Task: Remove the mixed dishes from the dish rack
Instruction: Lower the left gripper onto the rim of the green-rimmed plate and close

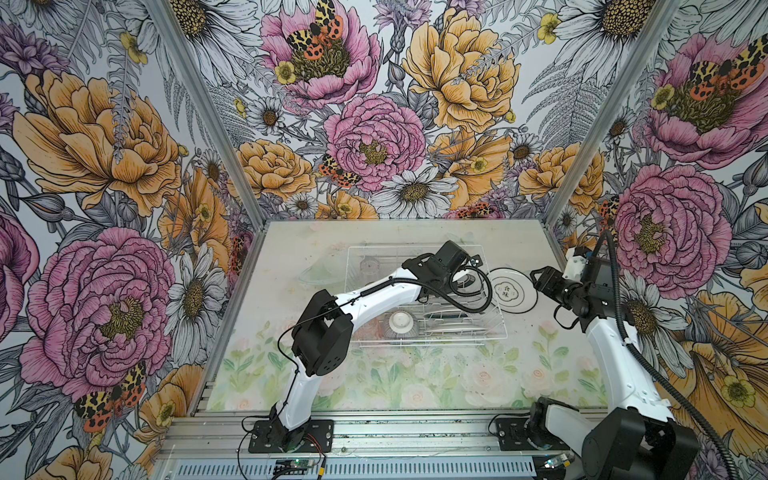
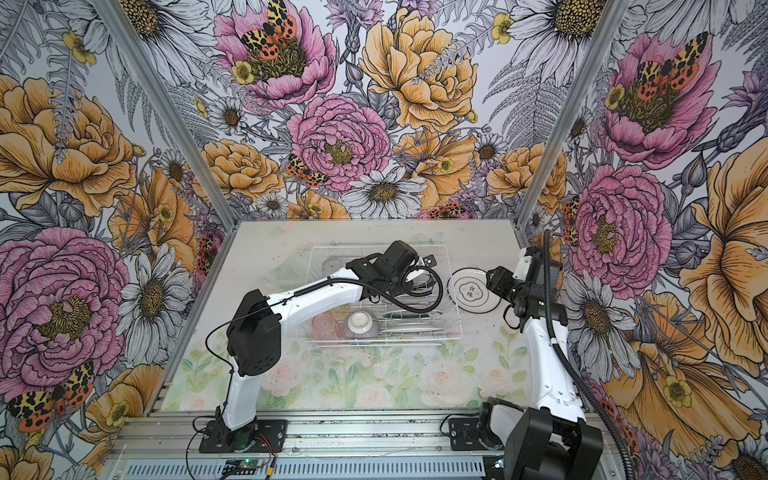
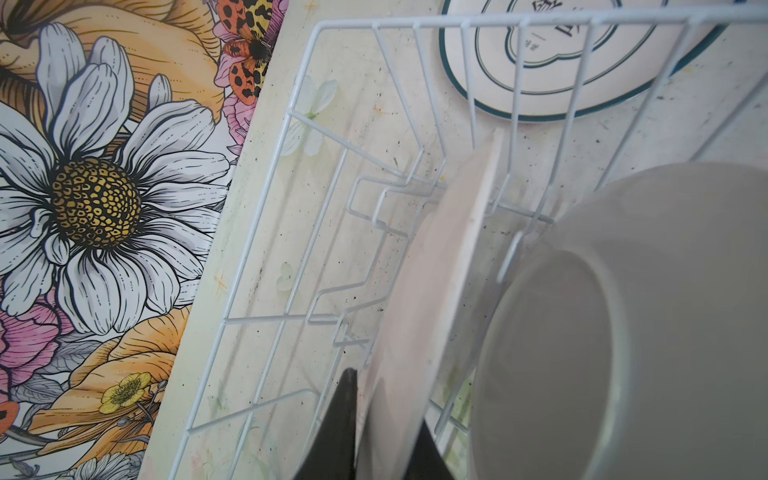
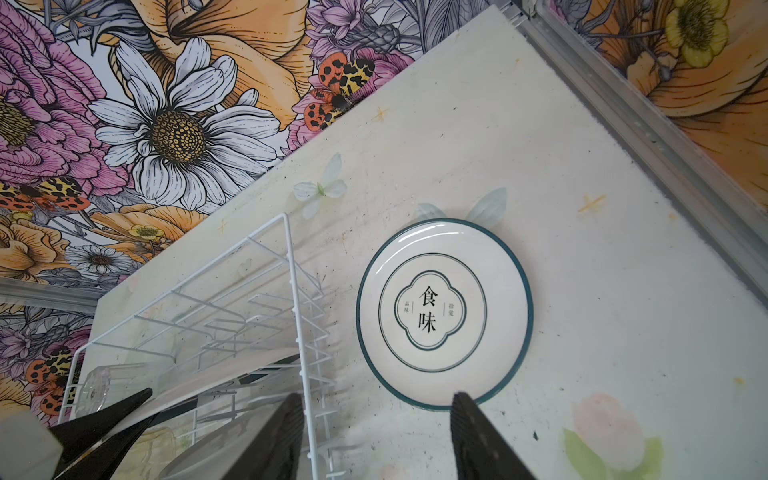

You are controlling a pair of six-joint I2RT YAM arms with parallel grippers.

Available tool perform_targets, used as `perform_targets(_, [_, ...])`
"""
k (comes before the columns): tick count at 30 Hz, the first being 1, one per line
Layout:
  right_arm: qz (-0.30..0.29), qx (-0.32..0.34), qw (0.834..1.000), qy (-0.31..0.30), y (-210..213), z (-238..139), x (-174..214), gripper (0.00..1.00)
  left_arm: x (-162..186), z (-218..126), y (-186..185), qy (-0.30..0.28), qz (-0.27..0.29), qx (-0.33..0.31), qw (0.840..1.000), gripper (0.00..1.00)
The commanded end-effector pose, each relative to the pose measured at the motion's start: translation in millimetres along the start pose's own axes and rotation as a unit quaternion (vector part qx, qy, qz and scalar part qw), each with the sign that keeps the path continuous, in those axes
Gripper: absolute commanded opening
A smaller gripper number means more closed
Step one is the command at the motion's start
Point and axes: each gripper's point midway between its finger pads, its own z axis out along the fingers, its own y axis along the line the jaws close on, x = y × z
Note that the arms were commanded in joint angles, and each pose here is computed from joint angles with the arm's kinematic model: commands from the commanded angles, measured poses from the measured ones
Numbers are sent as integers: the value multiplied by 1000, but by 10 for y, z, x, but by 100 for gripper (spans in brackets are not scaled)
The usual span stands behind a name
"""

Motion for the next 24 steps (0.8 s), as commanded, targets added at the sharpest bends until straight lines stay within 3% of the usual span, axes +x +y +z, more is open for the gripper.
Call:
perform_targets(1, [-15,-11,1000,-7,89,-51,-74,59,-49,-44,146,-13,-5,-24,1000,16])
perform_targets(7, [-16,-11,1000,-7,90,-52,-65,59,-43,-39,150,-15,-3,-27,1000,14])
perform_targets(16, [-15,-11,1000,-8,87,-58,-65,59,-59,-75,201,-25,-2,-41,999,4])
perform_targets(24, [-14,-13,1000,-9,101,-67,-67,59,-65,-153,250,-30,2,-50,998,3])
